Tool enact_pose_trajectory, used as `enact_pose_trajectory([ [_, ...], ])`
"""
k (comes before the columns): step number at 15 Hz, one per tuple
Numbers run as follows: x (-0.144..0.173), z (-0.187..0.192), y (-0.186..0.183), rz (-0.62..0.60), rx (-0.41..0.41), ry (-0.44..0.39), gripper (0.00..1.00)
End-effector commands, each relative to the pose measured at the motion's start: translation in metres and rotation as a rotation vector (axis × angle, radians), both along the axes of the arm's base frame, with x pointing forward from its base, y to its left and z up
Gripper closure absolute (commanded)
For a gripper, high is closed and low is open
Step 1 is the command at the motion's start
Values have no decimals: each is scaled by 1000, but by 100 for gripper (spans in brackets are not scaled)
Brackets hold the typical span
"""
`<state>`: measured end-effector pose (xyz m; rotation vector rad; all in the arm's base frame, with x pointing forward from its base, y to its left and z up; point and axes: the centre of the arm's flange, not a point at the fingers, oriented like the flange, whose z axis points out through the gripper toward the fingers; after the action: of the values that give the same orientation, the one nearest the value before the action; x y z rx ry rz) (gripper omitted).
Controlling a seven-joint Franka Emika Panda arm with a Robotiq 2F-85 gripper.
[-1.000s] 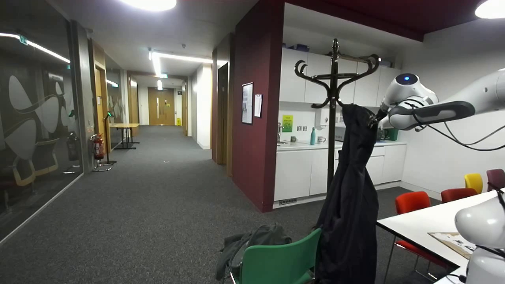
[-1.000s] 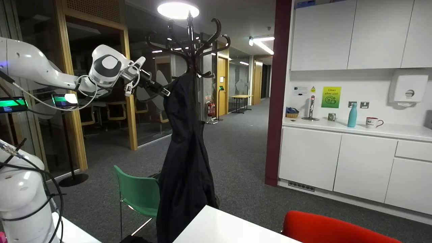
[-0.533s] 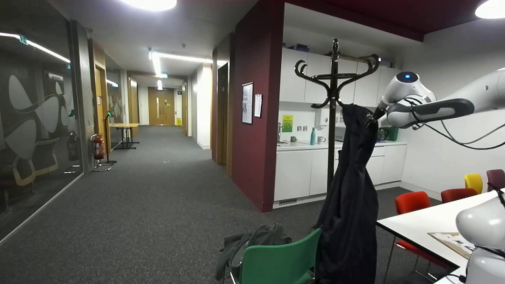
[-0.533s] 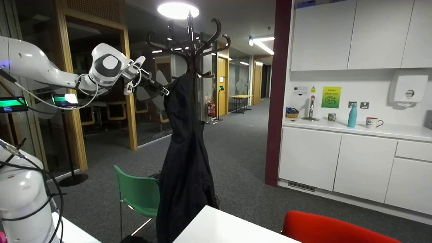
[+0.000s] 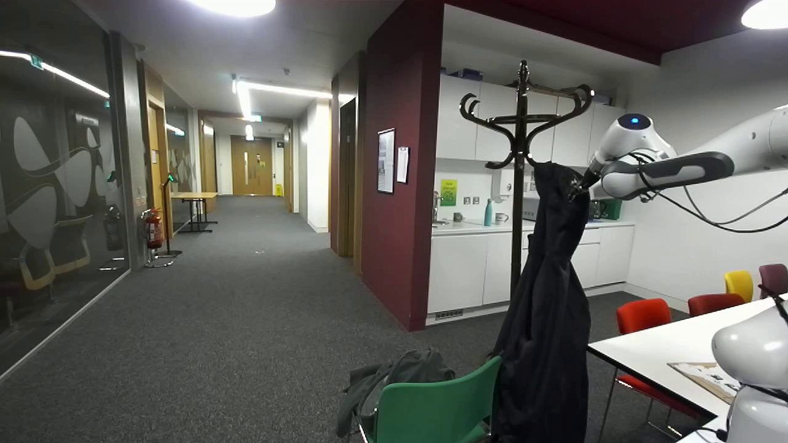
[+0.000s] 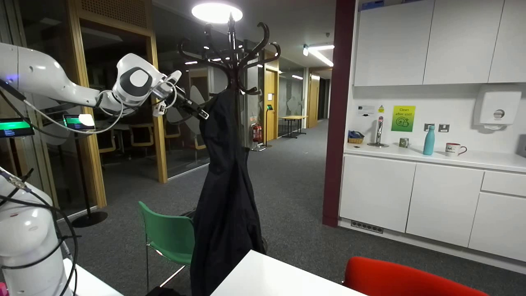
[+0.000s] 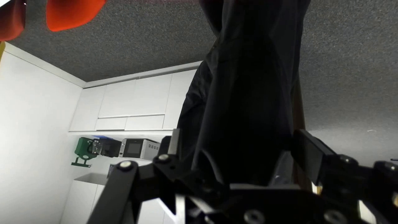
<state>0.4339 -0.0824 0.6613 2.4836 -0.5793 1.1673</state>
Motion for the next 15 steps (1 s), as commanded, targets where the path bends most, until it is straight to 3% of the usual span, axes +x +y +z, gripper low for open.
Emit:
enact_pose_trajectory([
  [1, 9, 7, -7, 36, -4, -6, 36],
  [9, 9, 10, -6, 43, -23, 8, 97],
  [15, 5, 44, 9, 64, -58, -37, 100],
])
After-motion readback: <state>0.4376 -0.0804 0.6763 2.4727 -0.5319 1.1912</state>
